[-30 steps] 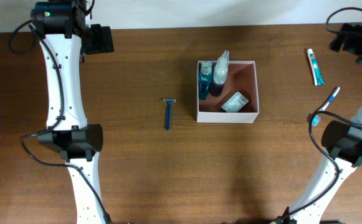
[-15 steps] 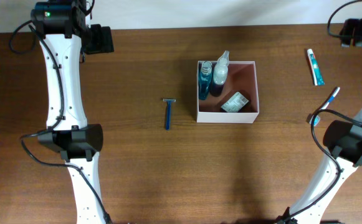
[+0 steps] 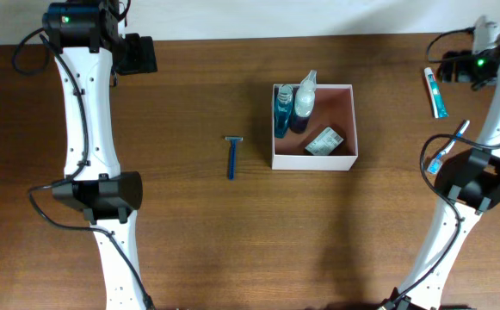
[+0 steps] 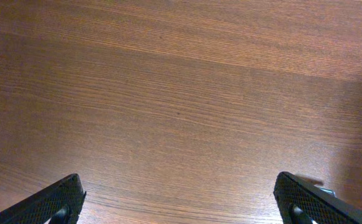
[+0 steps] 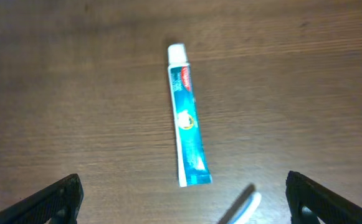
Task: Pack container
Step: 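Withdraw the right gripper and move it above the Colgate toothpaste tube, then lower the right gripper around the toothpaste tube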
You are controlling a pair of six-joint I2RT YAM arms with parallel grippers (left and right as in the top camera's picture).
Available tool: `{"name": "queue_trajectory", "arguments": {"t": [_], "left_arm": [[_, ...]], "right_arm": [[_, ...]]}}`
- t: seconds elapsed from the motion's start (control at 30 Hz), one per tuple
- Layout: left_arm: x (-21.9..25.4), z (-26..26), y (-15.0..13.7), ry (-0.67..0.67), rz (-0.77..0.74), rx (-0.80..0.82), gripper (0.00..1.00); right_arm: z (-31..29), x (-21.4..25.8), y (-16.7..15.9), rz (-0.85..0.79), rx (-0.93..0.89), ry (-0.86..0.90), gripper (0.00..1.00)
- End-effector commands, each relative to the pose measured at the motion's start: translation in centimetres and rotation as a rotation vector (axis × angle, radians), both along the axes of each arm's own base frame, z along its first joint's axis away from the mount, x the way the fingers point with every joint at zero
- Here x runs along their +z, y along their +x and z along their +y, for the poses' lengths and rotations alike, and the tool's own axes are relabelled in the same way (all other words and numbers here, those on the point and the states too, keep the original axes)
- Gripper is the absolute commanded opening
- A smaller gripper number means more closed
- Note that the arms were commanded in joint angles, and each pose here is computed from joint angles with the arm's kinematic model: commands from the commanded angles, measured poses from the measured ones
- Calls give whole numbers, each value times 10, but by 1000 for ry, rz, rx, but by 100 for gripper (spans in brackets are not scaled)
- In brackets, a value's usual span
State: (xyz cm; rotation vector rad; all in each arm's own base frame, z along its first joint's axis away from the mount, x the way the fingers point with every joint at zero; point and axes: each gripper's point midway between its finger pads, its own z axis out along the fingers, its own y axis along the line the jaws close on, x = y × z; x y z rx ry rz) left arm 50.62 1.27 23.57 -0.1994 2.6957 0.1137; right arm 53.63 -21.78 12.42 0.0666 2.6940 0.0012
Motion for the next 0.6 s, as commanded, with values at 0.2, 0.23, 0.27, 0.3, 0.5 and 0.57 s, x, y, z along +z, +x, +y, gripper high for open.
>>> {"name": "queue_trajectory", "arguments": {"t": [0.2, 0.23, 0.27, 0.3, 0.5, 0.57], "left_arm": [[-4, 4, 1, 6, 9, 16, 99], [-4, 4, 1, 6, 9, 16, 99], [-4, 4, 1, 6, 9, 16, 99], [-4, 4, 1, 6, 10, 16, 99], [-4, 4, 1, 6, 10, 16, 99], [-4, 4, 1, 6, 9, 16, 99]], "right_arm": [[17, -53, 19, 31, 142, -3, 99], [17, -58, 19, 37, 141, -3, 99], [16, -61, 19, 41, 140, -3, 99], [16, -65, 19, 48, 138, -4, 99], [7, -82, 16, 84, 119, -36, 99], [7, -87, 16, 93, 120, -31, 99]]}}
